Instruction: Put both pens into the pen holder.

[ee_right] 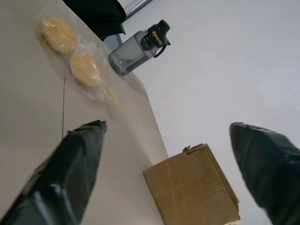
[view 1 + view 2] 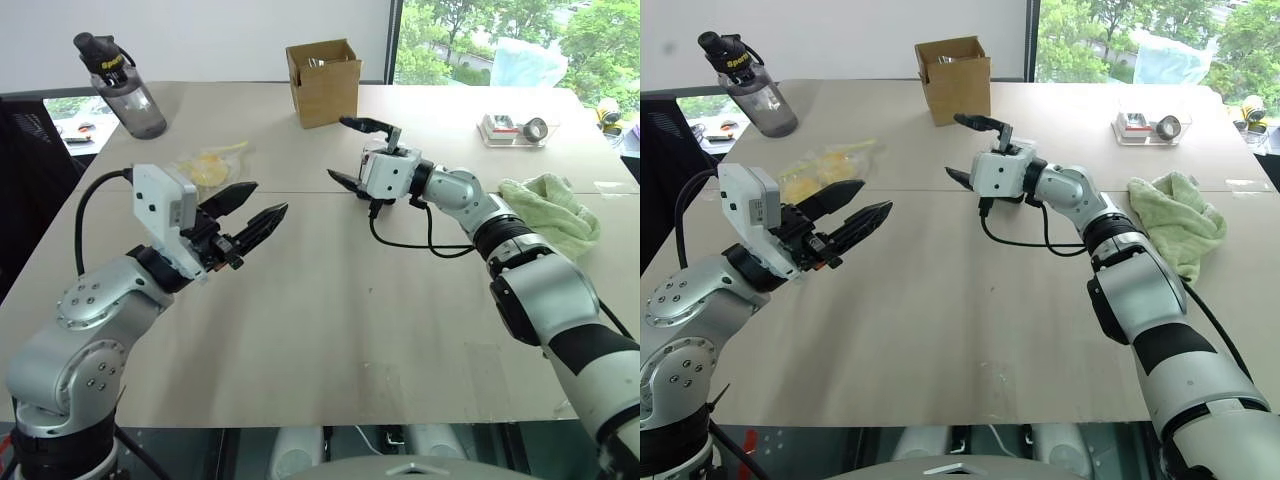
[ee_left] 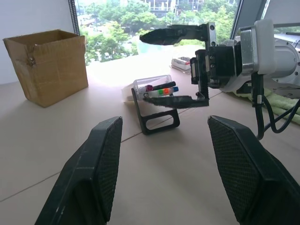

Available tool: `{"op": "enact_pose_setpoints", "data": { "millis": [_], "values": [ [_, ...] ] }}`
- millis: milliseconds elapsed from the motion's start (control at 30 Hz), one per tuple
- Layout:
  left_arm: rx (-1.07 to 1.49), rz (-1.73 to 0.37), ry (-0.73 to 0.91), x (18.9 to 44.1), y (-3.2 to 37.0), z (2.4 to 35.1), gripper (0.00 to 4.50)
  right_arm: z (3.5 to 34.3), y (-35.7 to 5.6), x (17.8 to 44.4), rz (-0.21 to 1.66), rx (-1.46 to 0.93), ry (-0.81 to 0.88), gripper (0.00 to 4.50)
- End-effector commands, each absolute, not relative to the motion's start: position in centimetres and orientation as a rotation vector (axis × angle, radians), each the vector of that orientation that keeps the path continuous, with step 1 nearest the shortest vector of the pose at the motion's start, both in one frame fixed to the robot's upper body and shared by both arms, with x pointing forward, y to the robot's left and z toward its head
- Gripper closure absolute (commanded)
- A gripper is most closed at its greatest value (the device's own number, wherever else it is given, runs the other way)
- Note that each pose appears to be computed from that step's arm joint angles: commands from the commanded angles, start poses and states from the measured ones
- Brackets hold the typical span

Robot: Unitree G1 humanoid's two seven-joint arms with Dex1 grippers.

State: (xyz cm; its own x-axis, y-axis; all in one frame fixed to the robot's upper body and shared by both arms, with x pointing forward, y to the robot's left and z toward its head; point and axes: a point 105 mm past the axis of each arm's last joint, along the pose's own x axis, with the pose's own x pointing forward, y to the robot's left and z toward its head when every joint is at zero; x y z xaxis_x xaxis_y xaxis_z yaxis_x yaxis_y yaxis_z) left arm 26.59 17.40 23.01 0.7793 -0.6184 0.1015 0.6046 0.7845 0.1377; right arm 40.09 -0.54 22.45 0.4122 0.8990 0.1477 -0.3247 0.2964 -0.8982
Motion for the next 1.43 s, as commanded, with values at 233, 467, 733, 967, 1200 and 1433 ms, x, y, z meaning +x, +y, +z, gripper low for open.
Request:
{"op": "enact_pose_setpoints", "data": {
  "millis": [233, 467, 733, 967, 1200, 1433],
  "values": [
    [0.122, -0.668, -0.188, 26.7, 17.4, 23.9, 1.52, 24.9, -1.0, 40.1, 0.875, -0.879, -0.823, 0.02],
    [0.118, -0.675, -0.191, 26.8, 17.1, 23.8, 1.52, 23.7, -2.1, 39.3, 0.929, -0.83, -0.823, 0.02],
    [0.095, -0.704, -0.11, 26.0, 16.8, 21.5, 1.52, 20.1, -8.0, 36.9, 1.061, -0.601, -0.694, 0.02],
    [0.12, -0.705, 0.006, 24.6, 16.6, 16.9, 1.52, 15.5, -13.8, 31.8, 1.01, -0.362, -0.335, 0.02],
    [0.158, -0.627, 0.088, 23.4, 18.3, 12.1, 1.52, 11.1, -17.0, 26.0, 0.874, -0.196, -0.002, 0.02],
    [0.171, -0.58, 0.099, 23.5, 19.7, 9.9, 1.52, 9.6, -18.0, 24.2, 0.795, -0.146, 0.076, 0.02]
  ]
}}
